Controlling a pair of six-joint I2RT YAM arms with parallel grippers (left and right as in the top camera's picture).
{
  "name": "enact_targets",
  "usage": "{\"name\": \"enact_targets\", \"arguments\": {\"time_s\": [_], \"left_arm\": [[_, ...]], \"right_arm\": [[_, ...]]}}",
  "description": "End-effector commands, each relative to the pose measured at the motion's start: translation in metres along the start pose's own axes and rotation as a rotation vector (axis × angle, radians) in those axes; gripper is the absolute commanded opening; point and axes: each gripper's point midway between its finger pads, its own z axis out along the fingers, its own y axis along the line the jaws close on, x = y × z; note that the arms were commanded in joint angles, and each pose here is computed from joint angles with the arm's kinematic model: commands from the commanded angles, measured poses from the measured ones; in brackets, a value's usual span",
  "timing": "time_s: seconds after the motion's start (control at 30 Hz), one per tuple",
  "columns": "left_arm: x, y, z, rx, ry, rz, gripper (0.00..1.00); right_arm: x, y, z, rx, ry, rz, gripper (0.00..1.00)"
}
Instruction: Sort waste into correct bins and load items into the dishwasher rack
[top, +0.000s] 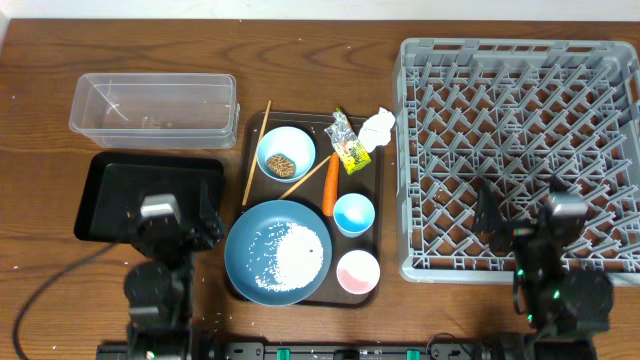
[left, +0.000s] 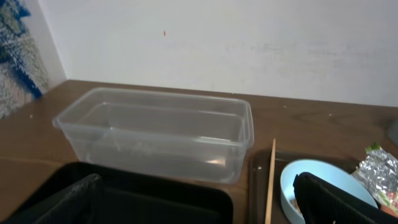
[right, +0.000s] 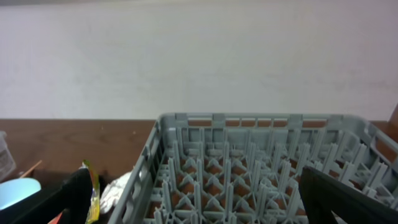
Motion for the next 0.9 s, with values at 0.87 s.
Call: {"name": "enact_targets", "arguments": {"time_s": [0.87], "left_arm": [[-0.011,-0.167,0.103,0.461,0.778,0.292,0.98]], "right_arm": [[0.008,0.023,0.096,-0.134,0.579,0.048,0.99]]}}
